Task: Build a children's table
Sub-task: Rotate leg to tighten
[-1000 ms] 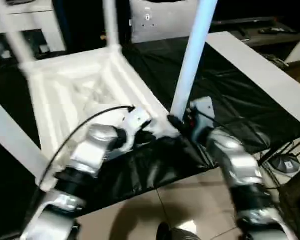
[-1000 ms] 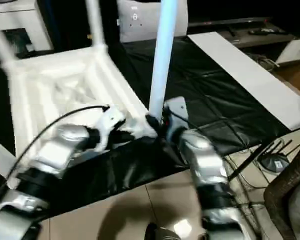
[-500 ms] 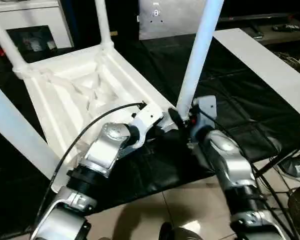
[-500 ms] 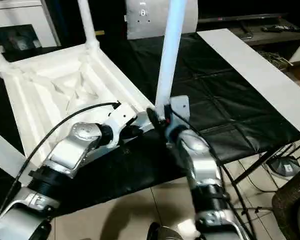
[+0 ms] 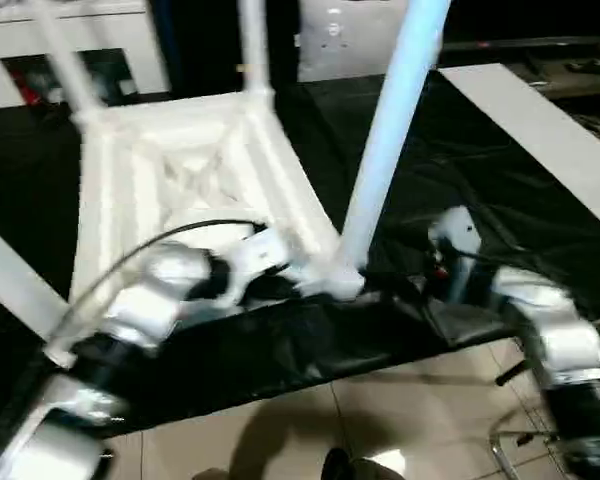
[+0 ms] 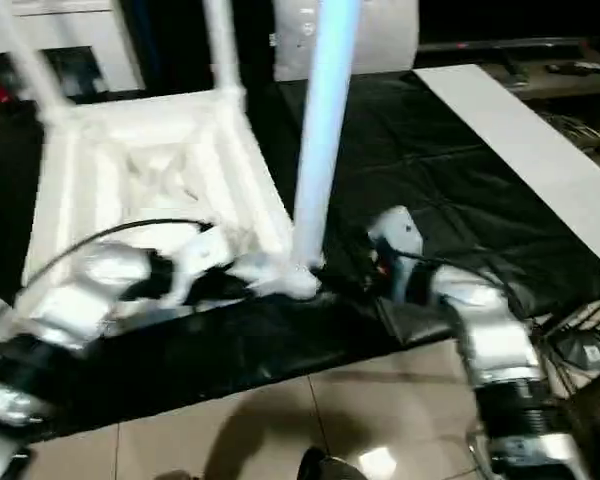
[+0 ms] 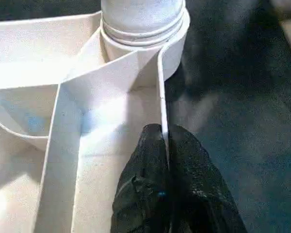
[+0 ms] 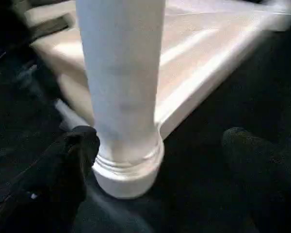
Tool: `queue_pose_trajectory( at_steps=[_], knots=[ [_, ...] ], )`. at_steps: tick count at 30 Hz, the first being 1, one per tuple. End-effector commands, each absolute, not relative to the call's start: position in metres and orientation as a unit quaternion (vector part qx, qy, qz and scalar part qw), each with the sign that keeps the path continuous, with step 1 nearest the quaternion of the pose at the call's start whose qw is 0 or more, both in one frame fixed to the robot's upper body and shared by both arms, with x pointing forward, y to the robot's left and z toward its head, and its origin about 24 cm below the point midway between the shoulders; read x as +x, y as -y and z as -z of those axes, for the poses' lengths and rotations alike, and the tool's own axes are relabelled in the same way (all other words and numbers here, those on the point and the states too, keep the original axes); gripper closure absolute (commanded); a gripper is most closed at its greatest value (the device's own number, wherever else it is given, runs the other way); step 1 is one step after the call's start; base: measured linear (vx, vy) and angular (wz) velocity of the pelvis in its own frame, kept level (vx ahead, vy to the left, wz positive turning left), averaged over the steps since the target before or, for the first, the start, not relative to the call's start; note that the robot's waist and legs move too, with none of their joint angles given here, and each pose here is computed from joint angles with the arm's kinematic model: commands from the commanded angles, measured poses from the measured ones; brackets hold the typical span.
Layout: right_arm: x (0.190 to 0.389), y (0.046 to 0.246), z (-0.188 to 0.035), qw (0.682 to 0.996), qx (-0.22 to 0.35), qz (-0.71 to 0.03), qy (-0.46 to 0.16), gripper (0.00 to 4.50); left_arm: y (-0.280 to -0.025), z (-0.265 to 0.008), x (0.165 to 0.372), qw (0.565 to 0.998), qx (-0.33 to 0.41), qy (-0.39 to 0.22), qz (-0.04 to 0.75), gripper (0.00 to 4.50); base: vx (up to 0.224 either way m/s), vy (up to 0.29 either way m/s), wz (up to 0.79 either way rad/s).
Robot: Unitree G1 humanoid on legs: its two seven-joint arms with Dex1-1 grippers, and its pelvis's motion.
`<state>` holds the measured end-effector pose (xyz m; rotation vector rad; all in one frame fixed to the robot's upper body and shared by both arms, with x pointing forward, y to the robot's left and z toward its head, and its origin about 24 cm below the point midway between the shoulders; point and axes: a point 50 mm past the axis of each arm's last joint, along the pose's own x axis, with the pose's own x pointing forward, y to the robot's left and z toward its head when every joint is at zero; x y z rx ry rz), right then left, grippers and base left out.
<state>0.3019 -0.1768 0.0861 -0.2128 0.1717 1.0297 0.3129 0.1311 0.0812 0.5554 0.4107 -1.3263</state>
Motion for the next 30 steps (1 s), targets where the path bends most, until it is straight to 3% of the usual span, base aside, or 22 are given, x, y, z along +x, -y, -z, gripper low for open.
queue_pose_trajectory(
  at_steps=[1, 3, 5, 12, 30],
  knots=[
    [0.296, 0.172, -0.088, 0.823, -0.120, -0.549, -0.081, 0.03, -0.114, -0.080, 0.299, 0.663, 0.267, -0.174, 0.678, 4.50, 0.000, 0.000, 0.00],
    [0.294, 0.171, -0.088, 0.806, -0.121, -0.573, -0.084, 0.03, -0.114, -0.081, 0.298, 0.648, 0.269, -0.172, 0.692, 4.50, 0.000, 0.000, 0.00],
    [0.292, 0.170, -0.089, 0.783, -0.113, -0.606, -0.089, 0.44, -0.114, -0.083, 0.296, 0.627, 0.270, -0.169, 0.711, 4.50, 0.000, 0.000, 0.00],
    [0.288, 0.165, -0.088, 0.726, -0.091, -0.670, -0.124, 0.90, -0.115, -0.084, 0.295, 0.584, 0.289, -0.173, 0.739, 4.50, 0.000, 0.000, 0.00],
    [0.288, 0.160, -0.085, 0.669, -0.072, -0.724, -0.155, 2.32, -0.117, -0.082, 0.301, 0.584, 0.301, -0.166, 0.735, 4.50, 0.000, 0.000, 0.00]
  ],
)
